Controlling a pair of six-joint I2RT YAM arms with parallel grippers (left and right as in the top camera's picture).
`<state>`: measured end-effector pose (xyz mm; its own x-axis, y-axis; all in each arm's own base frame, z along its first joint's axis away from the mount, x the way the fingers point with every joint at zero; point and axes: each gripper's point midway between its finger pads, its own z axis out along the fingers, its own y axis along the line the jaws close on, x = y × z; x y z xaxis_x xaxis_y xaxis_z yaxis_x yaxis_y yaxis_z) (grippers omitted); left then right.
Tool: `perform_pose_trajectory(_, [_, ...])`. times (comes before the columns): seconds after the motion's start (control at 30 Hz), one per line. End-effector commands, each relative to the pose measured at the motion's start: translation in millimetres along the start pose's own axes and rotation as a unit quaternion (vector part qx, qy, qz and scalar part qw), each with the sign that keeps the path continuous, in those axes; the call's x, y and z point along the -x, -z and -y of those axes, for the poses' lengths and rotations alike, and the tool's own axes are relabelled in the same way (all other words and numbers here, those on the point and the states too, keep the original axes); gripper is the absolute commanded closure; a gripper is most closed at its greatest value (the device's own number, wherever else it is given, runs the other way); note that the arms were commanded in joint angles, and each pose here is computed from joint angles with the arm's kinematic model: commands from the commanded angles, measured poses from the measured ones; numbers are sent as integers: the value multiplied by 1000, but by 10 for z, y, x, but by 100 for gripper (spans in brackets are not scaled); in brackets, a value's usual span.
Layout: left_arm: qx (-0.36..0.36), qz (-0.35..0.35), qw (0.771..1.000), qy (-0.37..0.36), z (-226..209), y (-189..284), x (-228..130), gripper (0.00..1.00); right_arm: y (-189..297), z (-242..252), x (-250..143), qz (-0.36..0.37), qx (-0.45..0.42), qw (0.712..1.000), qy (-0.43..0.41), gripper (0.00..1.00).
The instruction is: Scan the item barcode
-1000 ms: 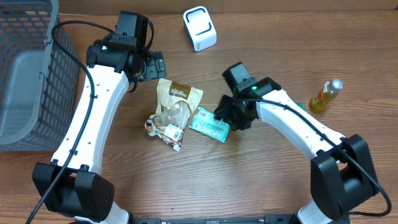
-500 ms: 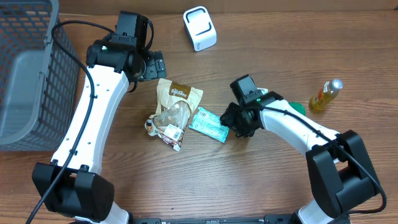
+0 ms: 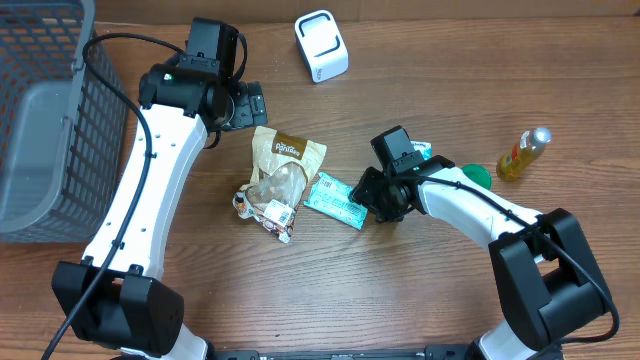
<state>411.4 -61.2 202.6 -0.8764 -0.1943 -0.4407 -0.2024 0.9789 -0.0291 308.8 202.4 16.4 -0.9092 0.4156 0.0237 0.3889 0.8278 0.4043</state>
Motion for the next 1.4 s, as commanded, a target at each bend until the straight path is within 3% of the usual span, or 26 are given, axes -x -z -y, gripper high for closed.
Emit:
perform_pose_trajectory(0.0, [-2,15,1000,-7,15,91,60,0,-27,-47,-59,-18,18,1000,3,55])
perform_pose_trajectory(0.4, [-2,15,1000,-7,15,91,60,0,-115,90,-203,-26,-4,1000,8,48])
perform_pose_trajectory(0.9, [-2,15,1000,-7,15,91,60,0,-208,-17,-184,-3,30,999,25,63])
perform_pose_trajectory(1.1, [-2,15,1000,-7,15,91,60,0,-203,-49,-142,4,37,999,27,49])
perform_pose_trajectory(1.17, [-2,15,1000,-7,15,91,60,0,-199,-77,-109,11,43,999,30,48])
perform_pose_trajectory(1.37, [-2,15,1000,-7,15,91,60,0,-205,-53,-92,16,38,999,29,65])
